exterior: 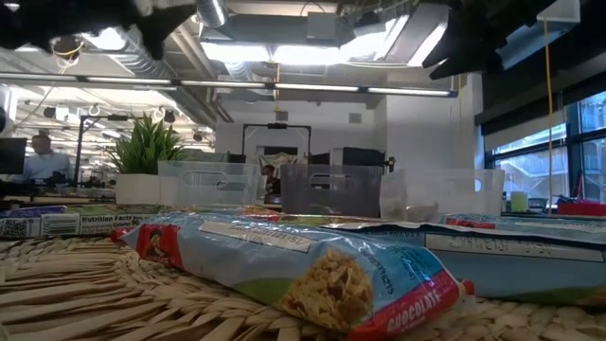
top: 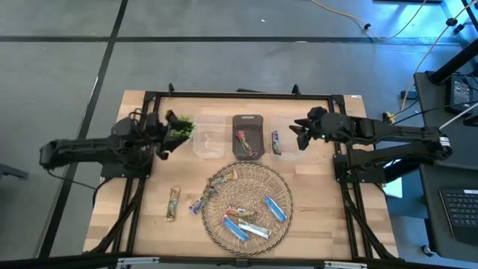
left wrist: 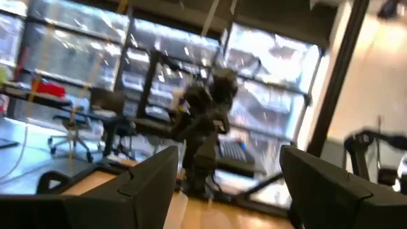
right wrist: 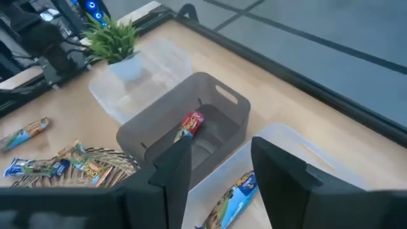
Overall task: Pick and place Granola Bars by type
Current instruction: Put the orange granola bar into the left transparent bin
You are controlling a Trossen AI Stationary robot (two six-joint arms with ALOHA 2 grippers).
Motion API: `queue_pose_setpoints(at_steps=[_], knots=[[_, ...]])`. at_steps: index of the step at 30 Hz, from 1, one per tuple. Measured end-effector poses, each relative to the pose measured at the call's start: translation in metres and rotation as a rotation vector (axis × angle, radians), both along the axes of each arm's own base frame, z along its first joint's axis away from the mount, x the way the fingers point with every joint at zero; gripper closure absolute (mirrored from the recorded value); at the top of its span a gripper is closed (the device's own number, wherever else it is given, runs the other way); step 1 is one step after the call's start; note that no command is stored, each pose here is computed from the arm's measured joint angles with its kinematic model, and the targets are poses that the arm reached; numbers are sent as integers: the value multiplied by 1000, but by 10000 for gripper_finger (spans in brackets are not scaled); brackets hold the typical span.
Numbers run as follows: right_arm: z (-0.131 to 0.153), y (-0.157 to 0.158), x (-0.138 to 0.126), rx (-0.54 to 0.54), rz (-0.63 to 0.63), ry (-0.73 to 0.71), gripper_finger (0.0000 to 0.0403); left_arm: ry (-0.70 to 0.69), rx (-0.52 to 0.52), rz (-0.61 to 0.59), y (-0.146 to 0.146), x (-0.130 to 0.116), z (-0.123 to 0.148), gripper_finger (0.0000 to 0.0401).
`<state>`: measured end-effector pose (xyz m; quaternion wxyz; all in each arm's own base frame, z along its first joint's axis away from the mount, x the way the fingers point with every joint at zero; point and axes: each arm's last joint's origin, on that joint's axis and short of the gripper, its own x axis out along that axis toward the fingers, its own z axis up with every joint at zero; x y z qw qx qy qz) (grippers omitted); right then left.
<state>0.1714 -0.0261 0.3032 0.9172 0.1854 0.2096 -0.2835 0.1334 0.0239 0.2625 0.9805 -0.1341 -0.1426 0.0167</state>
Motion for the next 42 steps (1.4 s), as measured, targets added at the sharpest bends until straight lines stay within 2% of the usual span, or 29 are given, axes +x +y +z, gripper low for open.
queue_pose_setpoints(at_steps=[4, 7, 12, 17, 21, 27, 35, 42], knots=[[0, 0, 0, -2, 48, 15, 237, 112, 68, -72, -5, 35, 20, 134], [-1, 1, 0, 7, 99, 31, 237, 275, 91, -113, -12, 59, 32, 137], [-6, 3, -3, 21, 146, 90, 237, 661, 96, -60, -29, 93, 33, 144], [-10, 3, -6, 8, 162, 157, 237, 903, 84, -45, -53, 122, 23, 150], [-11, 3, -7, -17, 183, 185, 237, 1025, 107, -2, -70, 141, 4, 155], [-11, 3, -7, -50, 208, 201, 237, 1153, 22, 54, -81, 162, -34, 163], [-11, 3, -7, -65, 219, 209, 237, 1298, -43, 117, -86, 176, -79, 175], [-12, 3, -7, -64, 219, 214, 237, 1378, -75, 113, -88, 182, -103, 182]])
